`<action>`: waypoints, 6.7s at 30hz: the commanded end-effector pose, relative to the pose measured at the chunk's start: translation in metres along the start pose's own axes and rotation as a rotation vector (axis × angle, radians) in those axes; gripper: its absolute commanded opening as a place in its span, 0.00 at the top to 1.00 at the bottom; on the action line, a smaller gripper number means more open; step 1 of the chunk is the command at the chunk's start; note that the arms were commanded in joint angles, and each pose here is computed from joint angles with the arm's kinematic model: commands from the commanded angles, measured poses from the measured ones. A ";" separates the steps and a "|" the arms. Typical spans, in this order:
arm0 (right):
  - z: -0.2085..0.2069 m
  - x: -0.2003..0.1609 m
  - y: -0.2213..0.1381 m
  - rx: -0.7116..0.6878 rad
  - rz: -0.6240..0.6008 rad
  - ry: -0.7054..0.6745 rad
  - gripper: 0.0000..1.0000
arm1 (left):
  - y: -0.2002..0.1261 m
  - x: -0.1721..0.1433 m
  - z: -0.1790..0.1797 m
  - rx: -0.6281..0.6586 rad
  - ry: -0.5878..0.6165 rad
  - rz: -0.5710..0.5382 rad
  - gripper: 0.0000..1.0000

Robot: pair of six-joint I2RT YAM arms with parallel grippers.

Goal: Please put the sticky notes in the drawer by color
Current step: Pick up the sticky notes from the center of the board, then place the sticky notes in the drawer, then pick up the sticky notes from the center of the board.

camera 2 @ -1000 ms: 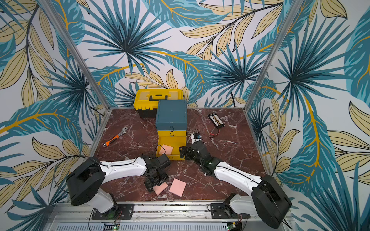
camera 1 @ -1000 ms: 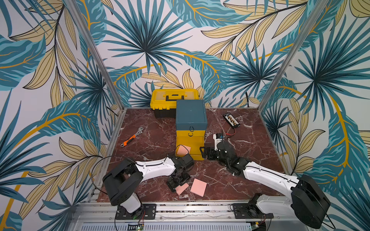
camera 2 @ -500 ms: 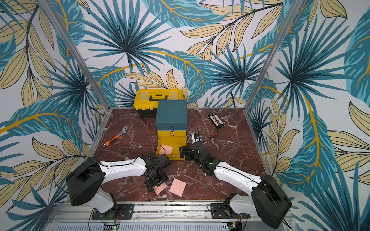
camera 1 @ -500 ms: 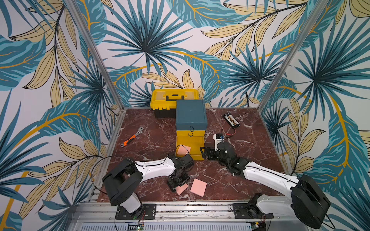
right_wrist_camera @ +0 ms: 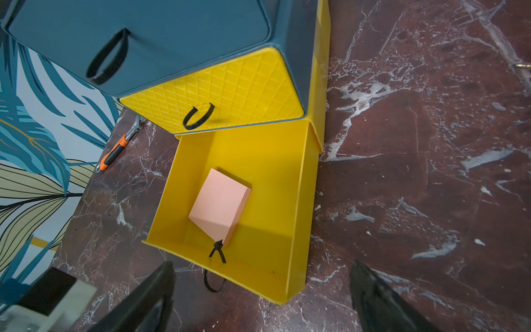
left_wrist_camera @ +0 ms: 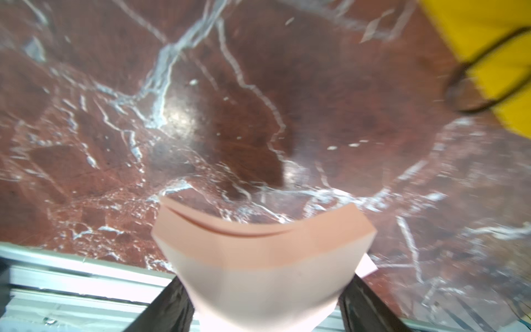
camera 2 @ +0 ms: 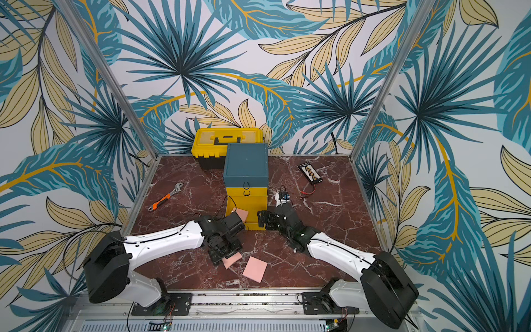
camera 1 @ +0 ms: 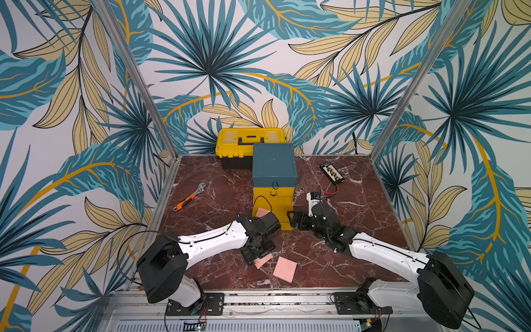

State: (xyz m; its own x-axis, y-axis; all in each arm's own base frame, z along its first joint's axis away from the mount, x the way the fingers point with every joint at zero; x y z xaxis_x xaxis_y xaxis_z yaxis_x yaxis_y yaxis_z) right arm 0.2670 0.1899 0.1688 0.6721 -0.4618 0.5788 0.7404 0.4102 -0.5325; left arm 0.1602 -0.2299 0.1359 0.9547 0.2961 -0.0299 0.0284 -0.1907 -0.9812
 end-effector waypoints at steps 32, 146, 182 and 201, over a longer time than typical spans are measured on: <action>-0.001 0.035 -0.028 -0.122 -0.103 -0.039 0.06 | -0.052 0.116 -0.071 -0.047 0.494 -0.612 0.23; -0.072 0.040 -0.080 -0.449 -0.206 0.133 0.01 | 0.069 -0.078 -0.075 0.108 0.971 0.067 0.00; -0.078 0.037 -0.076 -0.452 -0.208 0.135 0.01 | 0.094 -0.066 -0.056 0.267 0.855 0.142 0.14; -0.074 0.041 -0.069 -0.438 -0.208 0.151 0.01 | 0.067 -0.062 -0.053 0.235 0.832 0.074 0.24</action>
State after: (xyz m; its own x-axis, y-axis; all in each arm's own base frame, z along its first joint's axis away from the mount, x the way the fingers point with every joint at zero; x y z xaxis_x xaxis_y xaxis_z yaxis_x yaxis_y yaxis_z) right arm 0.2406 0.0837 0.1852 0.4842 -0.6090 0.6282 0.7632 -0.0571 -0.6436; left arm 0.1169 -0.3255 0.0765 0.8460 -0.5320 -0.0367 -0.0423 0.0016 -0.9991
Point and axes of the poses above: each gripper's point midway between its finger pads, its own y axis out along the fingers, its own z axis along the line the jaws close on, x = y × z, the point moved 6 cm from there along -y, back along the fingers, and after that the axes turned 15 degrees about y, right-handed, at the moved point
